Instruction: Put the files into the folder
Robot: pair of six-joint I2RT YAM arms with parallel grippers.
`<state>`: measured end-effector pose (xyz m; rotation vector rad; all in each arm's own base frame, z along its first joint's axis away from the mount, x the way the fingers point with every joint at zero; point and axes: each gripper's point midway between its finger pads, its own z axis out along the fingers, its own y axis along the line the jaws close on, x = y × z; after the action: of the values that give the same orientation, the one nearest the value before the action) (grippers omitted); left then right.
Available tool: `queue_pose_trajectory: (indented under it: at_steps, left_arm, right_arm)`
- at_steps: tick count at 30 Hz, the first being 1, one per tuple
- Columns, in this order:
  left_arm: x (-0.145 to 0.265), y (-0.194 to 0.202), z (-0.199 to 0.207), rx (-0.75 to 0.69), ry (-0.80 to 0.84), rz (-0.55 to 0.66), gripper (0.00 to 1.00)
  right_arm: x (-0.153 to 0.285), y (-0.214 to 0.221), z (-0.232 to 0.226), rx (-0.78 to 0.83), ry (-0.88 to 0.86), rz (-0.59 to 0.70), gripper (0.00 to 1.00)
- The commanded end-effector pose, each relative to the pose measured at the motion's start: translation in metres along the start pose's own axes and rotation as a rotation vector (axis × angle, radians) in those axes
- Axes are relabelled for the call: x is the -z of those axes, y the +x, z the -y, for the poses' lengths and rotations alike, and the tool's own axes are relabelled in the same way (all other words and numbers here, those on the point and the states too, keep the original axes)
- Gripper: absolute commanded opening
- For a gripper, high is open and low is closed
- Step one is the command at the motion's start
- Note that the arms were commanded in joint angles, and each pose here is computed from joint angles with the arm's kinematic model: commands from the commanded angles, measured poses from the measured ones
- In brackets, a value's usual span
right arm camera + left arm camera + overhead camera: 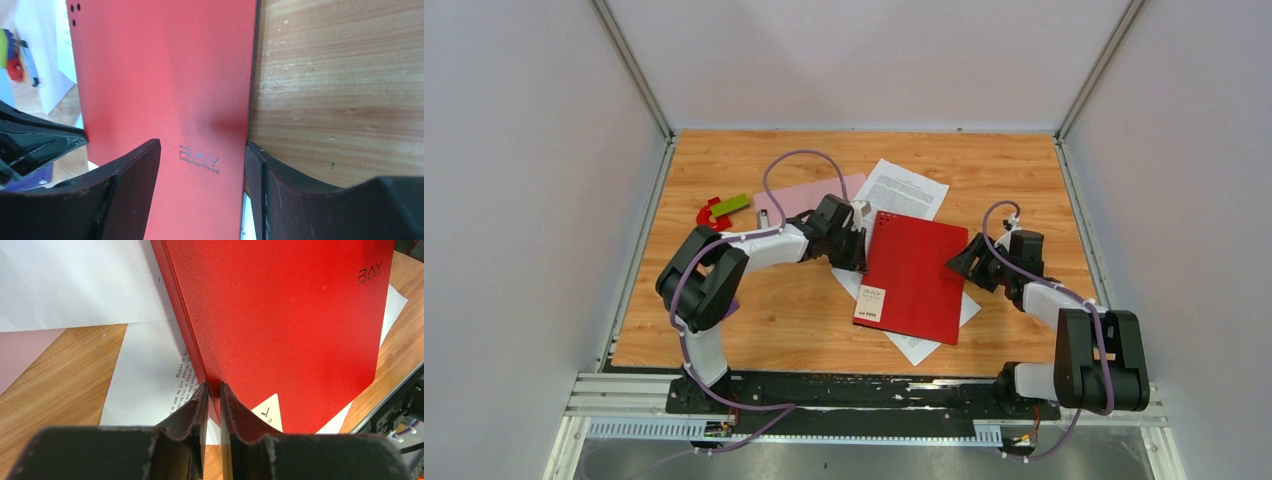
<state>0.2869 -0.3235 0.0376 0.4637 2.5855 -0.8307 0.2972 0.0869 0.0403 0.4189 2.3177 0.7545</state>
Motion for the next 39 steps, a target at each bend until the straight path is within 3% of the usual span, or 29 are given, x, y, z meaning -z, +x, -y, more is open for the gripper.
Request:
queue_pose_trajectory:
  at_steps: [1,7,15,18,20,22,29,35,39]
  left_arm:
    - [-0.008,0.020,-0.004,0.013,0.004,-0.051,0.23]
    - [-0.008,0.020,-0.005,0.010,0.000,-0.052,0.27]
    - [-0.003,0.009,0.000,0.006,0.004,-0.022,0.33]
    - [-0.002,0.007,0.002,0.006,0.005,-0.021,0.33]
    - [-0.002,0.005,0.003,0.004,0.008,-0.021,0.34]
    - [-0.001,0.004,0.006,0.002,0.017,-0.019,0.34]
    - [0.004,-0.002,0.017,-0.004,0.058,-0.013,0.38]
    - [0.005,-0.008,0.027,-0.009,0.105,-0.003,0.44]
    - [0.007,-0.010,0.031,-0.017,0.125,0.008,0.48]
  right_arm:
    - [0.008,-0.003,-0.054,-0.068,-0.289,-0.037,0.62]
    - [0.021,-0.010,-0.073,-0.065,-0.365,-0.019,0.62]
    - [0.036,-0.018,-0.079,0.012,-0.328,-0.008,0.58]
    - [0.040,-0.020,-0.079,0.043,-0.304,-0.004,0.49]
    - [0.044,-0.023,-0.085,0.070,-0.328,0.003,0.37]
    - [0.050,-0.024,-0.097,0.092,-0.394,-0.006,0.35]
    - [0.066,-0.026,-0.126,0.128,-0.544,-0.026,0.50]
    - [0.074,-0.027,-0.141,0.126,-0.629,-0.044,0.50]
    - [0.071,-0.029,-0.137,0.120,-0.587,-0.051,0.50]
